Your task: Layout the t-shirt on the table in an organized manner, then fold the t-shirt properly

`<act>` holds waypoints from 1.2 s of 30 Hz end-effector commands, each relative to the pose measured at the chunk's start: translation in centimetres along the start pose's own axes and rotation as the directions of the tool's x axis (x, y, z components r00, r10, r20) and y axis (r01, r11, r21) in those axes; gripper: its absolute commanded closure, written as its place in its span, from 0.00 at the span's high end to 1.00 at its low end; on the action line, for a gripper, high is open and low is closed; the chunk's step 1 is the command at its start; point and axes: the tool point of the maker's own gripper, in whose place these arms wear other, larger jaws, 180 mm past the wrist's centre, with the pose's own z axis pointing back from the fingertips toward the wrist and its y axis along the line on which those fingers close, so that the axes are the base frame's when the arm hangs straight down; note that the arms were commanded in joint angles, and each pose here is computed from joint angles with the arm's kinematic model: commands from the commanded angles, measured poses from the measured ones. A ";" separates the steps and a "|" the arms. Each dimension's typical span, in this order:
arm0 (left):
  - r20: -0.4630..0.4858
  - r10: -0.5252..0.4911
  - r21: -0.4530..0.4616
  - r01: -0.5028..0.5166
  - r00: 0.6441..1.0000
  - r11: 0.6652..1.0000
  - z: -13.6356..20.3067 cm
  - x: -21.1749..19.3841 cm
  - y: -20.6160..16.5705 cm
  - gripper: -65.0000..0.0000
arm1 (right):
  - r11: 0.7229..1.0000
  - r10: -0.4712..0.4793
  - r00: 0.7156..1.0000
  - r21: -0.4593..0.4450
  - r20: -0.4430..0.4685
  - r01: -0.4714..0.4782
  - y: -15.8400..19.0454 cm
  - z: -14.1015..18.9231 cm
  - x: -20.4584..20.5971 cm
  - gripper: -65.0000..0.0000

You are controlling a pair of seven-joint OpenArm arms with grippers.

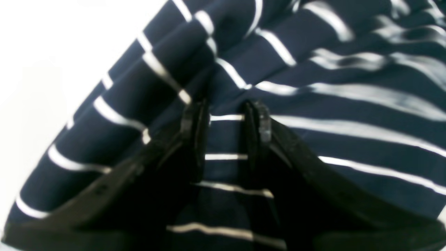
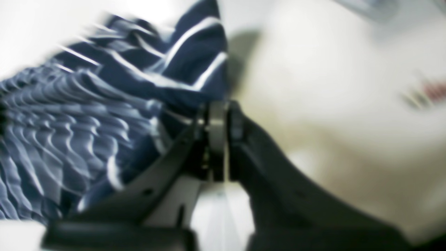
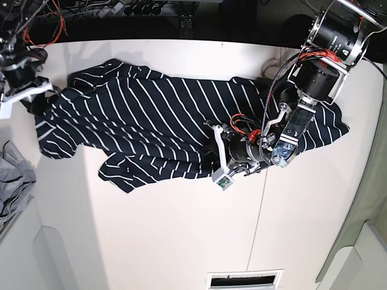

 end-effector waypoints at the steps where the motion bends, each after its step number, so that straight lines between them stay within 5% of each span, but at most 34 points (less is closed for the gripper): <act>1: -0.195 -0.017 0.108 0.039 0.981 0.993 0.8 -4.5 2.8 0.34 | 1.000 0.003 1.000 0.006 0.030 -0.003 -0.6 0.9 0.8 0.00; 7: -0.206 -0.010 0.003 0.011 0.979 1.000 0.9 -4.3 0.7 0.34 | 0.998 -0.029 0.997 0.062 -0.067 0.033 -0.9 3.4 -3.7 0.00; 12: -0.124 -0.012 -0.137 -0.005 0.992 0.990 1.7 -1.0 -2.3 0.34 | 0.994 -0.068 0.998 0.082 0.004 0.067 -0.3 3.2 -2.4 0.47; 20: 0.015 -0.058 -0.210 0.060 0.998 0.976 4.1 4.9 -5.1 0.34 | 0.992 -0.068 0.988 0.117 0.138 0.052 1.5 0.3 3.1 0.49; 26: 0.078 -0.077 -0.221 0.092 0.994 0.971 5.0 7.0 -5.9 0.34 | 0.986 -0.108 0.993 0.134 0.047 0.101 1.8 -2.7 0.5 0.49; 29: 0.136 -0.072 -0.221 0.101 0.988 0.970 5.0 8.3 -6.3 0.34 | 0.973 -0.170 0.985 0.161 0.021 0.164 1.8 -3.9 -1.1 0.60; 36: 0.267 -0.119 -0.051 0.137 0.956 0.989 4.3 12.2 -5.4 0.37 | 0.943 -0.277 0.961 0.185 -0.027 0.277 2.7 -5.6 -3.2 0.67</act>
